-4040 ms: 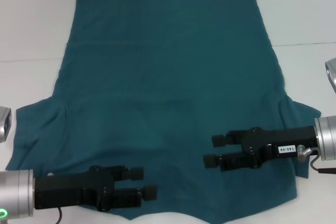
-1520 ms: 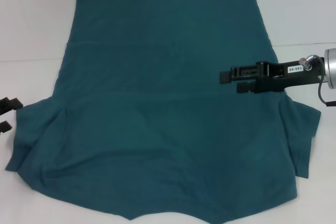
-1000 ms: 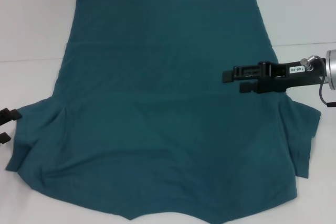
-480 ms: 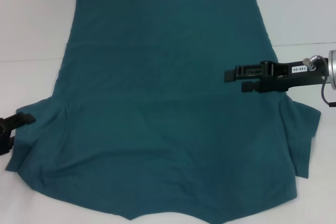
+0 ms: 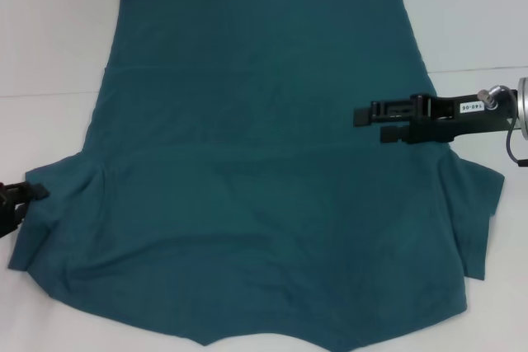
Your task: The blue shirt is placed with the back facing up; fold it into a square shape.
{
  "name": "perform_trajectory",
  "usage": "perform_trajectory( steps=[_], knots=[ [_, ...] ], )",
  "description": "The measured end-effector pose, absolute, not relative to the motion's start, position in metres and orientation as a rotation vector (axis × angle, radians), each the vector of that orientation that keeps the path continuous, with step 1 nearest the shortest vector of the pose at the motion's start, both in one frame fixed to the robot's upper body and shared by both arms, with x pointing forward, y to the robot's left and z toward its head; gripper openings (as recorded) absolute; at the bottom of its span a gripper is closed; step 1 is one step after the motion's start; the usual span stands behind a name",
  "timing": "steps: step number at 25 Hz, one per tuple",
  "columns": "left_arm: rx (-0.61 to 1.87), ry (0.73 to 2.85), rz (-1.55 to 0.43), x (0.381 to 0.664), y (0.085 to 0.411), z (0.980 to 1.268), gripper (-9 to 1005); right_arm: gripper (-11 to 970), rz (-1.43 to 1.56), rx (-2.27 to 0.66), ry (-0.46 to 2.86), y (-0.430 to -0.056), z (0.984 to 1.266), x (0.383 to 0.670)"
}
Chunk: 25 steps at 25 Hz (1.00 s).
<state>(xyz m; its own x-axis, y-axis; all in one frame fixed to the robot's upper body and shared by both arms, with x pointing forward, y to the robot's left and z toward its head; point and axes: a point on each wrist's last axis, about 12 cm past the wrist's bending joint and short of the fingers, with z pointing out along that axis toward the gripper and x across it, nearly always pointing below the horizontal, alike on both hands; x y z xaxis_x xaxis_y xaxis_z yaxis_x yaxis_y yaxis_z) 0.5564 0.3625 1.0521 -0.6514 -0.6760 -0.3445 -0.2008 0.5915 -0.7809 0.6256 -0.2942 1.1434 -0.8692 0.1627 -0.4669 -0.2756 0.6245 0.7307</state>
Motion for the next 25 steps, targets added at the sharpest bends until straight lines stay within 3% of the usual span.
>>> perform_trajectory(
  steps=[4,10,21,25],
  knots=[
    [-0.686,2.186,-0.96,0.557,0.362,1.052,326,895,1.175,-0.085,2.345,-0.295,1.144,0.626],
    [-0.684,2.203,-0.936,0.557,0.363,1.051,123,895,1.175,-0.073,2.335,-0.297,1.145,0.627],
    [-0.62,2.206,-0.965,0.562,0.365,1.062,-1,895,1.177,-0.065,2.332,-0.298,1.145,0.626],
    [-0.596,2.191,-0.948,0.566,0.373,1.074,1,895,1.178,-0.064,2.332,-0.299,1.145,0.626]
  ],
)
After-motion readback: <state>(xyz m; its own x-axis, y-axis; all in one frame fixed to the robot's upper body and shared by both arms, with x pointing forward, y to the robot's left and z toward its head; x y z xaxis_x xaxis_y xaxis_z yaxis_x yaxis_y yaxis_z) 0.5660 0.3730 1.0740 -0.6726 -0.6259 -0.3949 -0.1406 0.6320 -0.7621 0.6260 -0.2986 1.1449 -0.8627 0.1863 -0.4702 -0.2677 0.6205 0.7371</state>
